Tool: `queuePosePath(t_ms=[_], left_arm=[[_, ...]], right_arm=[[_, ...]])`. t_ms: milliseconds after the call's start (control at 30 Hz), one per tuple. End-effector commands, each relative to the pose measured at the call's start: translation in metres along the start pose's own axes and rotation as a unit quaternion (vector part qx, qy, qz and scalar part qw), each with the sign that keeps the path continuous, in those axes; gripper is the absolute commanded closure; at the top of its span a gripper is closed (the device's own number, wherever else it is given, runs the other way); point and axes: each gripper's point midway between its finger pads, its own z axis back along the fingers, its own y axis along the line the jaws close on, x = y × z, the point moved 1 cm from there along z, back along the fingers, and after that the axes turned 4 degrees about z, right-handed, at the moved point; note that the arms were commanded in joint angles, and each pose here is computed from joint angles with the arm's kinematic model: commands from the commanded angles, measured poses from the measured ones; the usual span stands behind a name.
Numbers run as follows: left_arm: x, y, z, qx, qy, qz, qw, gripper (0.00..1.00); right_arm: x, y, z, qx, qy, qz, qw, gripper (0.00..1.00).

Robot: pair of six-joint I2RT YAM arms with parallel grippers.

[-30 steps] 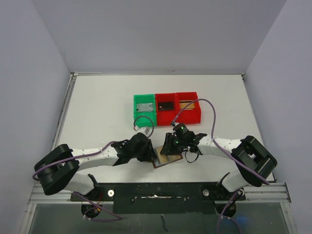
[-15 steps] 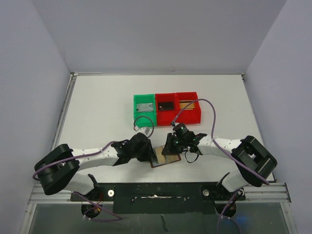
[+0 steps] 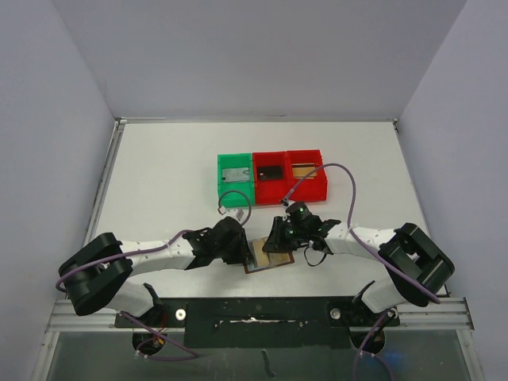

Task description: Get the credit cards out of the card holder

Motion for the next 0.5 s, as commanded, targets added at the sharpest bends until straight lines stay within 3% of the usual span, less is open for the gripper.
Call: queuePosePath(t_ms=[0,233,467], left_arm=[[0.010,-0.002,-0.001,0.013,-0.014,-0.014,1.000,0.82],[0.014,0.008,0.004,0.053,-0.016,-0.028,0.998,0.71],[0.020,0.004,0.011,0.062,-0.022,-0.038,0.997,0.60]], right_arm=[[0.013,0.018,0.003,0.040,-0.024,0.007,0.999,0.82],[0.012,0.015,0.002,0.041,-0.027,-0.001,0.999,0.91],[0.012,0.010,0.002,0.030,-0.028,-0.005,0.999,0.80]])
